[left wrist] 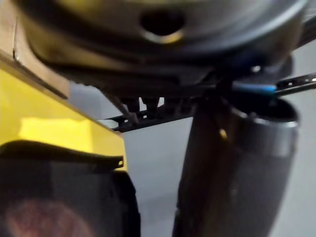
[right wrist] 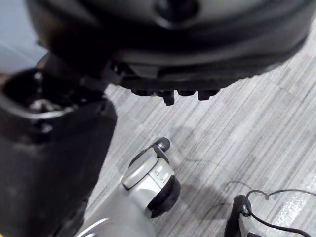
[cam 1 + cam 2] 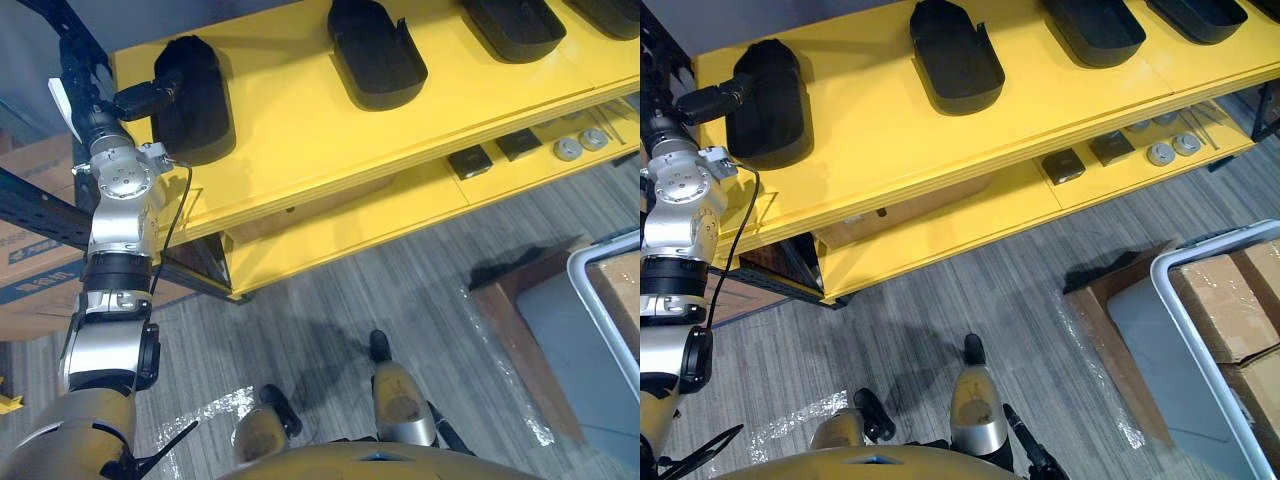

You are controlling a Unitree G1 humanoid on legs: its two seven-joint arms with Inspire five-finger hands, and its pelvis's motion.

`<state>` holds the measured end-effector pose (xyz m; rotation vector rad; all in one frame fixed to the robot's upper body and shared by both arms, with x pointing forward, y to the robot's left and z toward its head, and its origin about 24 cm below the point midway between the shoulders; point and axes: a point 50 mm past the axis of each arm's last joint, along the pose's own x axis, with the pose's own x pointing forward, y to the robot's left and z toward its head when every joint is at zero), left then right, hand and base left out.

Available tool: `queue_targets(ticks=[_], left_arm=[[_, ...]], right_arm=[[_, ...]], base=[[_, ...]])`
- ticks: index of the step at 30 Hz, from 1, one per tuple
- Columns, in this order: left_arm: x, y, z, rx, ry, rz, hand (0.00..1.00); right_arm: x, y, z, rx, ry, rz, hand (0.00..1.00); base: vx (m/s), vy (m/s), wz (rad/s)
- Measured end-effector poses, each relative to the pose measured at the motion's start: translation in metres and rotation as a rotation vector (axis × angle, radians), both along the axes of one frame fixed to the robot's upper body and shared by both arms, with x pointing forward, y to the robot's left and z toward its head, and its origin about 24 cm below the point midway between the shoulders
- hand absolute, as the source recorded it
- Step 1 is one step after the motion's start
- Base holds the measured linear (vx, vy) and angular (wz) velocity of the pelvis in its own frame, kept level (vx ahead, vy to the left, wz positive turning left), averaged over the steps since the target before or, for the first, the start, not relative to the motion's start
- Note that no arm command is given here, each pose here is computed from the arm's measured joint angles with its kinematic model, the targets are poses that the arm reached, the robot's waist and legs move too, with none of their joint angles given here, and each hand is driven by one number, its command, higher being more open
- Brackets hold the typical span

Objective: Walk over and take three plastic housings, then place them on the shelf

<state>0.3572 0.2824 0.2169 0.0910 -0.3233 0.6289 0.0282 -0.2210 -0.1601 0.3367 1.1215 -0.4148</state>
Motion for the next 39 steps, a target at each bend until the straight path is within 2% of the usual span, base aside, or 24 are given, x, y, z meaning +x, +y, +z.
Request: queue_targets(ticks=[10, 16, 20, 28, 34, 39], left_arm=[[0.005, -0.008, 0.0, -0.023, 0.015, -0.147, 1.0], [0.009, -0.018, 0.009, -0.016, -0.014, -0.233, 1.0], [0.014, -0.03, 0.027, 0.01, -0.056, -0.308, 1.0], [0.017, -0.039, 0.029, 0.046, -0.043, -0.362, 1.0], [0.017, -0.039, 0.029, 0.122, -0.019, -0.307, 1.0], [0.014, -0.033, 0.031, 0.15, -0.036, -0.164, 1.0]], right_arm=[[0.016, 0.008, 0.004, 0.014, -0.048, 0.071, 1.0], [0.023, 0.009, 0.007, 0.01, -0.079, 0.096, 1.0], [0.026, 0.009, 0.009, 0.006, -0.095, 0.101, 1.0], [0.028, 0.009, 0.01, 0.003, -0.108, 0.109, 1.0], [0.029, 0.007, 0.011, -0.005, -0.107, 0.135, 1.0], [0.027, 0.004, 0.013, -0.033, -0.138, 0.141, 1.0]], base=[[0.01, 0.028, -0.04], [0.01, 0.018, -0.09], [0.0, 0.018, -0.07], [0.04, 0.031, -0.05], [0.01, 0.009, -0.02], [-0.01, 0.012, 0.03]])
